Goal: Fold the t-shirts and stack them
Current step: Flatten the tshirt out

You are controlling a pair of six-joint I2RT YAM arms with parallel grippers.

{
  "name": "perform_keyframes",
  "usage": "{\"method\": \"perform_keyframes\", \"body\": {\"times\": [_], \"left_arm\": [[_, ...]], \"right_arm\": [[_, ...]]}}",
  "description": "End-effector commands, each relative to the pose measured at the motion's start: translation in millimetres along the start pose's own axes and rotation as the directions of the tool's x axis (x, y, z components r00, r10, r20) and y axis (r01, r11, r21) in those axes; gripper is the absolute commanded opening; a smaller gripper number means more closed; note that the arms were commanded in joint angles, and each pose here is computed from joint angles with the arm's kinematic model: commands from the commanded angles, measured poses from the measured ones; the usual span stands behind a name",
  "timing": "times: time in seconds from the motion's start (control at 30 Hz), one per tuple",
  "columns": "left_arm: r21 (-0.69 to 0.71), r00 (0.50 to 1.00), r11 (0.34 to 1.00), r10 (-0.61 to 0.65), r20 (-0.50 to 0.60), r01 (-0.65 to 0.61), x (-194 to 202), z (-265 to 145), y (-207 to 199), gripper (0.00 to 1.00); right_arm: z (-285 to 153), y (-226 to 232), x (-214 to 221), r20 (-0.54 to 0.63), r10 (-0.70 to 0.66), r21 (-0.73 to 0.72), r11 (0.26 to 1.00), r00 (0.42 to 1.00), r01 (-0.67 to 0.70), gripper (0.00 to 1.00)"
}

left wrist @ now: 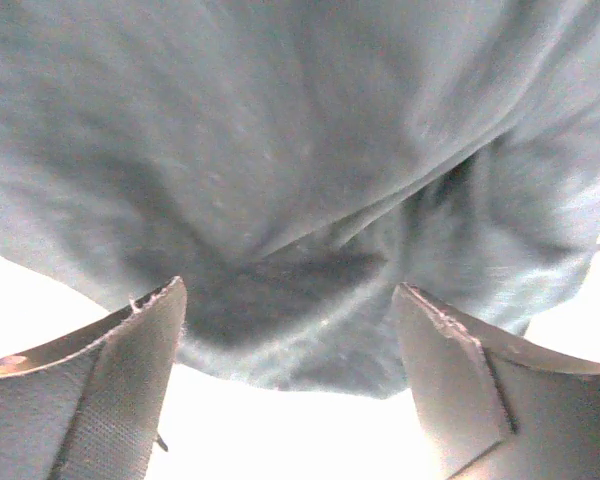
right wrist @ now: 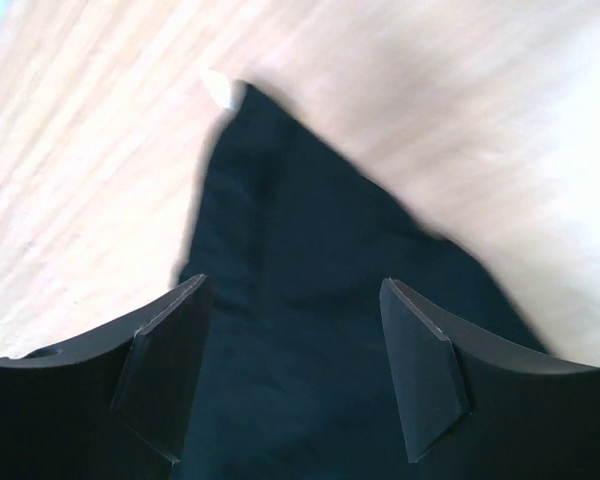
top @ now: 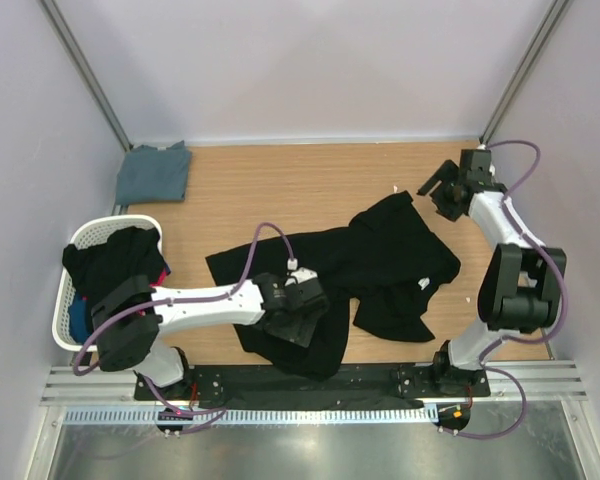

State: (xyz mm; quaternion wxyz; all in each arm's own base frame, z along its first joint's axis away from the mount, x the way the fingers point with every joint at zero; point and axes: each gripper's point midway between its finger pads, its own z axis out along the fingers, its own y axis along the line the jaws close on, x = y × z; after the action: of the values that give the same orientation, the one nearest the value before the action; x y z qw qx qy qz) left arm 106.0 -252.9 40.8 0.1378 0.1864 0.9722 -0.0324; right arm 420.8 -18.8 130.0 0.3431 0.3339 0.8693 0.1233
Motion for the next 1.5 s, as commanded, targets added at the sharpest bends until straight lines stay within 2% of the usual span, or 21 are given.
{"method": "perform_keyframes", "body": {"times": [0.0, 0.03, 0.1, 0.17, 0.23, 0.3, 0.5, 0.7, 0.9, 0.93, 0.97, 1.13, 1.23, 1.33, 1.4, 1.47], "left_arm": [[-0.042, 0.981, 0.988, -0.139, 0.133, 0.146, -41.8, -40.9, 21.6, 0.87], [-0.047, 0.971, 0.978, -0.194, 0.142, 0.203, -50.6, -42.5, 31.8, 0.88], [-0.036, 0.947, 0.958, -0.275, 0.164, 0.285, -60.5, -46.7, 44.1, 0.88], [-0.045, 0.924, 0.936, -0.336, 0.182, 0.349, -66.9, -48.3, 60.2, 0.88], [-0.039, 0.891, 0.903, -0.413, 0.191, 0.427, -72.0, -48.1, 80.8, 0.88], [-0.027, 0.861, 0.875, -0.469, 0.197, 0.483, -72.9, -48.8, 98.6, 0.88], [-0.018, 0.808, 0.824, -0.551, 0.210, 0.567, -67.8, -50.8, 134.2, 0.89], [-0.031, 0.787, 0.801, -0.580, 0.208, 0.598, -62.1, -50.0, 150.2, 0.89], [-0.041, 0.773, 0.784, -0.599, 0.209, 0.619, -56.6, -48.2, 156.5, 0.89], [-0.048, 0.771, 0.781, -0.602, 0.208, 0.622, -55.1, -47.4, 158.0, 0.89], [-0.054, 0.765, 0.774, -0.608, 0.210, 0.630, -54.4, -47.3, 160.8, 0.89], [-0.053, 0.743, 0.752, -0.634, 0.214, 0.657, -53.2, -46.6, 167.9, 0.89], [-0.057, 0.739, 0.748, -0.638, 0.217, 0.662, -53.2, -44.8, 170.8, 0.89], [-0.063, 0.728, 0.736, -0.648, 0.224, 0.674, -53.4, -43.0, 175.5, 0.89], [-0.061, 0.706, 0.716, -0.666, 0.241, 0.696, -57.1, -41.9, 181.8, 0.89], [-0.060, 0.674, 0.685, -0.692, 0.258, 0.726, -61.1, -39.7, 190.0, 0.89]], "right_arm": [[11.3, 65.1, -27.0, 0.076, 0.038, -0.157, 0.987, 0.996, -0.026, 0.73], [16.1, 79.4, -22.3, 0.087, 0.029, -0.166, 0.986, 0.996, -0.015, 0.73], [34.8, 78.8, -10.1, 0.075, 0.024, -0.125, 0.992, 0.997, -0.015, 0.73], [47.4, 80.0, -3.1, 0.088, 0.026, -0.087, 0.996, 0.996, -0.018, 0.65], [67.1, 72.0, 11.2, 0.045, 0.031, -0.061, 0.998, 0.998, -0.029, 0.59], [77.2, 68.3, 21.3, 0.018, 0.035, -0.040, 0.999, 0.999, -0.034, 0.58], [98.5, 56.0, 50.3, -0.020, -0.008, 0.044, 0.999, 1.000, 0.009, 0.59], [109.6, 53.2, 45.4, -0.001, -0.035, 0.076, 0.996, 0.999, 0.035, 0.58], [122.9, 52.9, 35.2, 0.034, -0.052, 0.093, 0.994, 0.998, 0.049, 0.50], [124.2, 54.9, 33.6, 0.039, -0.055, 0.087, 0.995, 0.998, 0.051, 0.43], [125.4, 55.6, 33.1, 0.040, -0.054, 0.086, 0.995, 0.998, 0.051, 0.41], [127.1, 56.2, 30.9, 0.043, -0.068, 0.094, 0.994, 0.997, 0.064, 0.36], [126.5, 58.3, 26.4, 0.060, -0.078, 0.089, 0.993, 0.995, 0.072, 0.29], [127.4, 62.7, 20.9, 0.068, -0.087, 0.081, 0.993, 0.994, 0.082, 0.18], [126.6, 66.6, 18.4, 0.073, -0.096, 0.072, 0.993, 0.993, 0.091, 0.08], [121.1, 73.8, 9.5, 0.095, -0.103, 0.058, 0.994, 0.990, 0.098, 0.04]]}}
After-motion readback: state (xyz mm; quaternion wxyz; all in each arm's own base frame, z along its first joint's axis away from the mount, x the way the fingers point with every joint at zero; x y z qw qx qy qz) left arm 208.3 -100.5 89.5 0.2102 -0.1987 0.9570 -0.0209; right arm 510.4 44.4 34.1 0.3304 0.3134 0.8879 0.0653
